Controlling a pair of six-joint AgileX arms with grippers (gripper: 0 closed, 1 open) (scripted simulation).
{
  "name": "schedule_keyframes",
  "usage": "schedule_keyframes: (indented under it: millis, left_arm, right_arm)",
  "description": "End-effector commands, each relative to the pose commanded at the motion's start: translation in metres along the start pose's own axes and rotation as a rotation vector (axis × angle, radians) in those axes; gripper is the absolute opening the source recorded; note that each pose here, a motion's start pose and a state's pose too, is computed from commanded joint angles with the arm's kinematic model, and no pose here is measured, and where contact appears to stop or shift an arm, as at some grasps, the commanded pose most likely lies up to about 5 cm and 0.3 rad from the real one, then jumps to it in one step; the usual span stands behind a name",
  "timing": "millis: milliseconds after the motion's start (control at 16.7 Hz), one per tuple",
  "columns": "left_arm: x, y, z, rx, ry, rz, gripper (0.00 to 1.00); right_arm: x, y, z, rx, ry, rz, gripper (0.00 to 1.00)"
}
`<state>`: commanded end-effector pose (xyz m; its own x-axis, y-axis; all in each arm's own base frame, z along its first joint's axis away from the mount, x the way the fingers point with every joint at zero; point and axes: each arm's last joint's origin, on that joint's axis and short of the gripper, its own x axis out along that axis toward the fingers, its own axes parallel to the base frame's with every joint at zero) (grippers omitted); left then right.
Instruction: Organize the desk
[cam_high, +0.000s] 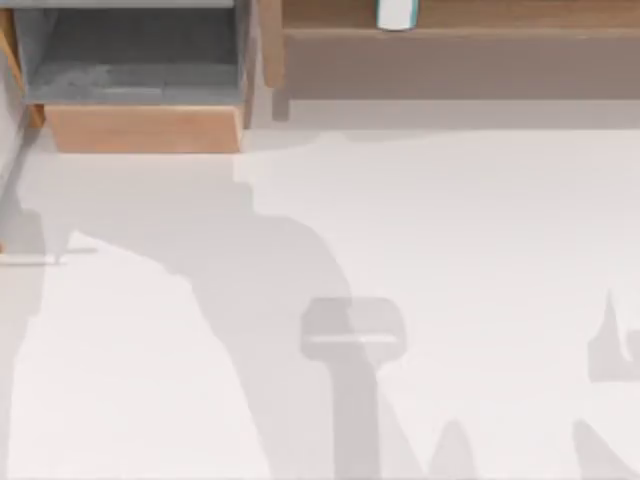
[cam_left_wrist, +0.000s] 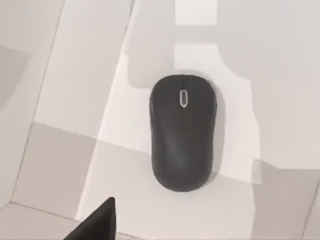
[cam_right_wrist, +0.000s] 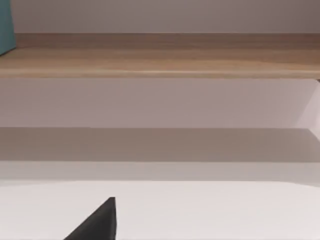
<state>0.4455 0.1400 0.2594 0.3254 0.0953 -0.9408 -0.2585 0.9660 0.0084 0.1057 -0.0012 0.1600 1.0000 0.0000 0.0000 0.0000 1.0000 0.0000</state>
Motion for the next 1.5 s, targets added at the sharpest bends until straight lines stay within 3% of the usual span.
schedule_keyframes:
  millis: [240, 480, 900, 1320, 1500]
  left_arm:
    - [0.069, 0.018, 0.013, -0.029, 0.167, 0.002, 1.00]
    - [0.100, 0.017, 0.014, -0.024, 0.242, -0.005, 1.00]
    - [0.102, 0.017, 0.013, -0.024, 0.248, -0.006, 1.00]
    - [0.074, 0.032, 0.009, -0.019, 0.249, -0.008, 1.00]
    - [0.085, 0.027, 0.008, -0.018, 0.245, -0.009, 1.00]
  right_arm:
    - [0.000, 0.000, 0.000, 0.000, 0.000, 0.000, 1.00]
    - [0.000, 0.000, 0.000, 0.000, 0.000, 0.000, 1.00]
    - [0.000, 0.000, 0.000, 0.000, 0.000, 0.000, 1.00]
    - [0.000, 0.000, 0.000, 0.000, 0.000, 0.000, 1.00]
    - [0.000, 0.000, 0.000, 0.000, 0.000, 0.000, 1.00]
